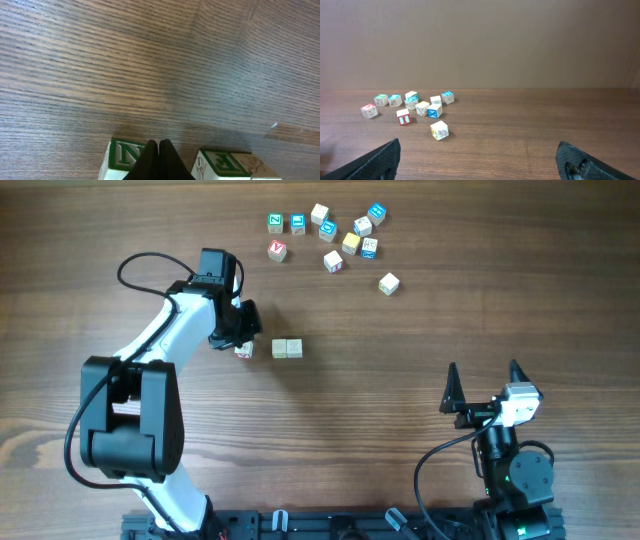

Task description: Form a horizontal line

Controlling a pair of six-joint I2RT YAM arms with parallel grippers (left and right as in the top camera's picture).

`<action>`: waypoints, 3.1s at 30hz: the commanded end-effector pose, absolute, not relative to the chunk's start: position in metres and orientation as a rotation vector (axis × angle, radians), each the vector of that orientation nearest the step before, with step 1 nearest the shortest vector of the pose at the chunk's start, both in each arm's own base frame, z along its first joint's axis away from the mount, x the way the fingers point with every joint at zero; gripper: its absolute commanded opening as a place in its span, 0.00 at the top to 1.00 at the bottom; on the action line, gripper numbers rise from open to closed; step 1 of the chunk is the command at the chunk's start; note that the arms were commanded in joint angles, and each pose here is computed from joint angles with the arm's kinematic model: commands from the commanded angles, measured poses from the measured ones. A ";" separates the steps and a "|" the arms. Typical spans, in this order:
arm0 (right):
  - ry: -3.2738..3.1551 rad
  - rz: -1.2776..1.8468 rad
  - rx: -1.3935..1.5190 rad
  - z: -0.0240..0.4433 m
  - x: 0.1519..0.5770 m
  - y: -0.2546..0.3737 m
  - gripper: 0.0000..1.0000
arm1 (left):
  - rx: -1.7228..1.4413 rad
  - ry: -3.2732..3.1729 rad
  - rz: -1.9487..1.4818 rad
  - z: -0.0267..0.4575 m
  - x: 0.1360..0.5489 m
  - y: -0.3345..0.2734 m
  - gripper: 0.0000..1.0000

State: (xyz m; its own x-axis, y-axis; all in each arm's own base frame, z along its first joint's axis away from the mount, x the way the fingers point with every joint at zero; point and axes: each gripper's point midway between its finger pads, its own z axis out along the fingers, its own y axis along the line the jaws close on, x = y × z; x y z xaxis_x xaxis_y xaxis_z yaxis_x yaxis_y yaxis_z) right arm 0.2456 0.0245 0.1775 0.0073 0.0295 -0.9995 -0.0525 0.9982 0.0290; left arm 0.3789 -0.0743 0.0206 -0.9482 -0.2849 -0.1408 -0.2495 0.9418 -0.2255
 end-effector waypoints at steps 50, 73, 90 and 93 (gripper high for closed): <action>1.556 0.047 -0.013 0.179 0.246 0.022 0.00 | -0.612 2.991 -0.128 0.025 0.363 0.005 0.96; 1.556 0.046 -0.013 0.179 0.246 0.022 0.00 | -0.611 2.991 -0.128 0.025 0.363 0.005 0.96; 1.556 0.047 -0.013 0.179 0.246 0.022 0.00 | -0.578 3.001 -0.126 0.025 0.362 0.005 0.96; 1.555 0.047 -0.012 0.179 0.246 0.022 0.00 | -0.579 3.008 -0.125 0.025 0.360 0.005 0.96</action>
State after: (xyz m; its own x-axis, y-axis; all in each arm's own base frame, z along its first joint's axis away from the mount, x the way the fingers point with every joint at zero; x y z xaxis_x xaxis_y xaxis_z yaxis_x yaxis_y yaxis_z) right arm 0.2456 0.0245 0.1773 0.0070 0.0294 -0.9995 -0.0525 0.9982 0.0290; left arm 0.3650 0.0061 0.0299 -0.9145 -0.3973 -0.0760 -0.3884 0.9150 -0.1090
